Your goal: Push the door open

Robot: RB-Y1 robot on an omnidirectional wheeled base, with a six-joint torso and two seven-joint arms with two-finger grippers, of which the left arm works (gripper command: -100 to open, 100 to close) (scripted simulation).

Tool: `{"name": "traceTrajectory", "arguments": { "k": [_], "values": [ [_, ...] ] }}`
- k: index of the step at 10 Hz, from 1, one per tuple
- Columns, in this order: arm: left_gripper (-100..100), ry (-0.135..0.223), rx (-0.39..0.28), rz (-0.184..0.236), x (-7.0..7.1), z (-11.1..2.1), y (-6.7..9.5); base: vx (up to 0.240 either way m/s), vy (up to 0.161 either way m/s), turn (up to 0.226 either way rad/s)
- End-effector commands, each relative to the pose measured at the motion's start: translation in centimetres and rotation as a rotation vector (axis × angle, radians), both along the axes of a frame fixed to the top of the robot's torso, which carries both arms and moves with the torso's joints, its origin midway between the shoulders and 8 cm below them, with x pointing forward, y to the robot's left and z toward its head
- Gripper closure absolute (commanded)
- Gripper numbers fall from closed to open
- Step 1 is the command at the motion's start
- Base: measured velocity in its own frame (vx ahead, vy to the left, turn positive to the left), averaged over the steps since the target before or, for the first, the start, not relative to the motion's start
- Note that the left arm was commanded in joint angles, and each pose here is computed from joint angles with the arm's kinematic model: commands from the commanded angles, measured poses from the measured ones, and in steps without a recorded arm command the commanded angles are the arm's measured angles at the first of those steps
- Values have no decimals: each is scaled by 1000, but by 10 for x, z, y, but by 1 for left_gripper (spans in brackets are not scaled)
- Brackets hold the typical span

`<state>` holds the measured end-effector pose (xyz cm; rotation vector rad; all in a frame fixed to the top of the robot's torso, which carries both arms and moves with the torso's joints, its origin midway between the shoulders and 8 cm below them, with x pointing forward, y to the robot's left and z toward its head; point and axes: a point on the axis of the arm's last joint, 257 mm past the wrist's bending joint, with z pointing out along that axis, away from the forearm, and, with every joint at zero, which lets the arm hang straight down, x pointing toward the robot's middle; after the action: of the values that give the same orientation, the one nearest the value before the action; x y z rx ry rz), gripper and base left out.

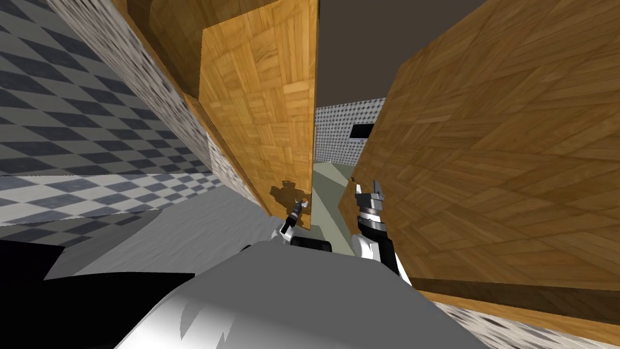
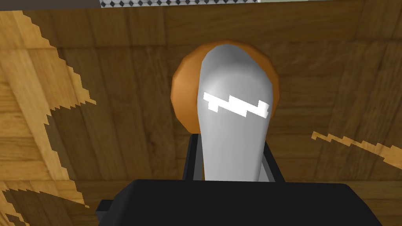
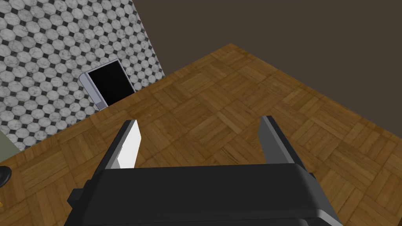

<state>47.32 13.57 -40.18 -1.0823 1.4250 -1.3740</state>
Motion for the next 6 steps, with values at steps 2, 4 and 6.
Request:
{"name": "traceTrajectory", "arguments": {
  "k": [2, 4, 6],
  "values": [
    [100, -22, 14, 34, 8, 8, 21, 197, -82, 74],
    [100, -24, 23, 59, 10, 9, 35, 198, -120, 96],
    [100, -24, 23, 59, 10, 9, 35, 97, -32, 23]
  ]
}}
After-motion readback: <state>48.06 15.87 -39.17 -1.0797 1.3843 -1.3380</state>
